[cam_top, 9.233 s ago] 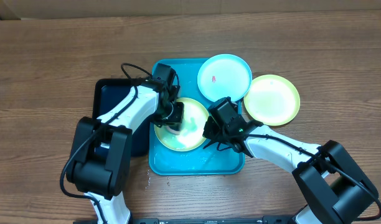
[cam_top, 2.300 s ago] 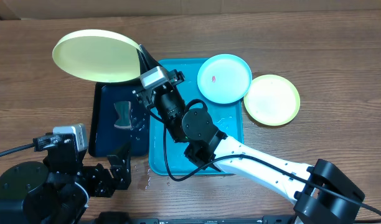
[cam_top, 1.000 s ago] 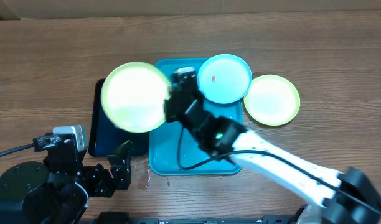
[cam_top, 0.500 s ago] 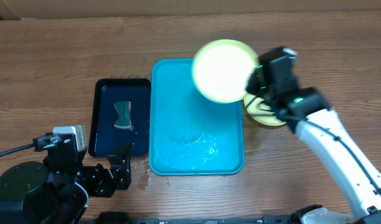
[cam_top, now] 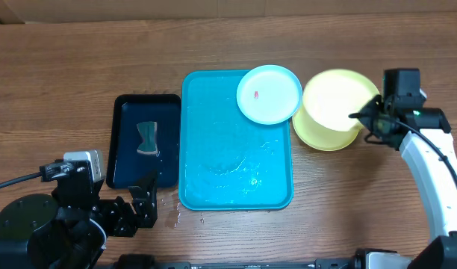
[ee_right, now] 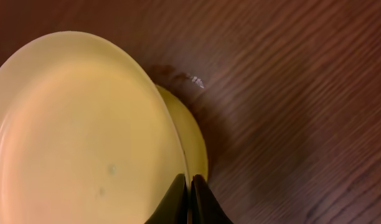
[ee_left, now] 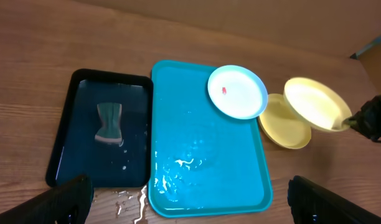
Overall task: Clean dirty plates on tray and stack at the side
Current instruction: 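Swing the yellow plate right and stack it on the other yellow plate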
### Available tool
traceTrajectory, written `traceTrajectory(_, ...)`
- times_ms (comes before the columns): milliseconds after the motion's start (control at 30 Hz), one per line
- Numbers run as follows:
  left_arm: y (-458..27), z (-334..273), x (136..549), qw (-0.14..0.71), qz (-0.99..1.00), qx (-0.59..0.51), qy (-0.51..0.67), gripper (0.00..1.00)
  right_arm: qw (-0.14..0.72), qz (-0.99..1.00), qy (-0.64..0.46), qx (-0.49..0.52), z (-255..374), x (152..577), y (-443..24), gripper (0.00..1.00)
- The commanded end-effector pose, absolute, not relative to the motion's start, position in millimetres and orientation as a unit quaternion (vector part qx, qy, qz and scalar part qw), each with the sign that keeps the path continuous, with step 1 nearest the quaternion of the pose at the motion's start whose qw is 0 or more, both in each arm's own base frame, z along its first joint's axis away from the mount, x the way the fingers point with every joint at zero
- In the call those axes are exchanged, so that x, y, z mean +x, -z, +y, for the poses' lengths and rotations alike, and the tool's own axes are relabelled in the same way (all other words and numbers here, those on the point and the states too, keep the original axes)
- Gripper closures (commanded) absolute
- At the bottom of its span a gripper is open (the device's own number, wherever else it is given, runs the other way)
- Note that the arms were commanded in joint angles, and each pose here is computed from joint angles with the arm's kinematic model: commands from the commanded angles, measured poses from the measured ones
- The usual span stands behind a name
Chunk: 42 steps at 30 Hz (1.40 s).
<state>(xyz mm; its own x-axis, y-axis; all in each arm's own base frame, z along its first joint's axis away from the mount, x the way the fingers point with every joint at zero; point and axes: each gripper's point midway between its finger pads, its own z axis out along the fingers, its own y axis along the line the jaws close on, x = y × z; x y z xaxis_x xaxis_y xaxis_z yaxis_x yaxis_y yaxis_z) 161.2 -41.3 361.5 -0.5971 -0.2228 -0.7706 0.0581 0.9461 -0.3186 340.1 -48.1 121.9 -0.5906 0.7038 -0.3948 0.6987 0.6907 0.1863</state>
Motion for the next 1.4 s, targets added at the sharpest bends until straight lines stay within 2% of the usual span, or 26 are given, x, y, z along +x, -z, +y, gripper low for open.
traceTrajectory(0,-365,-42,161,0.450,0.877,-0.044,0.159,0.00,0.203,0.891,-0.002,0.405,-53,336,-100,0.96)
traceTrajectory(400,-365,-42,161,0.450,0.877,-0.044,0.159,0.00,0.164,0.899,0.011,0.405,-52,332,-65,0.96)
traceTrajectory(767,-365,-42,161,0.450,0.877,-0.044,0.159,0.00,0.167,0.900,0.000,0.404,-48,330,-50,0.96)
traceTrajectory(933,-365,-42,161,0.450,0.878,-0.044,0.159,0.01,0.171,0.900,-0.019,0.400,-42,334,-48,0.91)
traceTrajectory(1033,-365,-42,161,0.450,0.877,-0.044,0.159,0.00,0.171,0.902,-0.039,0.395,-34,338,-48,0.78)
traceTrajectory(1067,-365,-42,161,0.450,0.877,-0.044,0.159,0.00,0.170,0.903,-0.043,0.393,-32,338,-49,0.67)
traceTrajectory(1100,-365,-42,161,0.450,0.877,-0.044,0.159,0.00,0.168,0.903,-0.046,0.392,-30,338,-48,0.50)
traceTrajectory(1233,-365,-42,161,0.450,0.877,-0.044,0.159,0.00,0.167,0.904,-0.046,0.392,-30,337,-48,0.24)
traceTrajectory(1367,-365,-42,161,0.450,0.877,-0.044,0.159,0.00,0.163,0.915,-0.059,0.363,-24,338,-48,0.21)
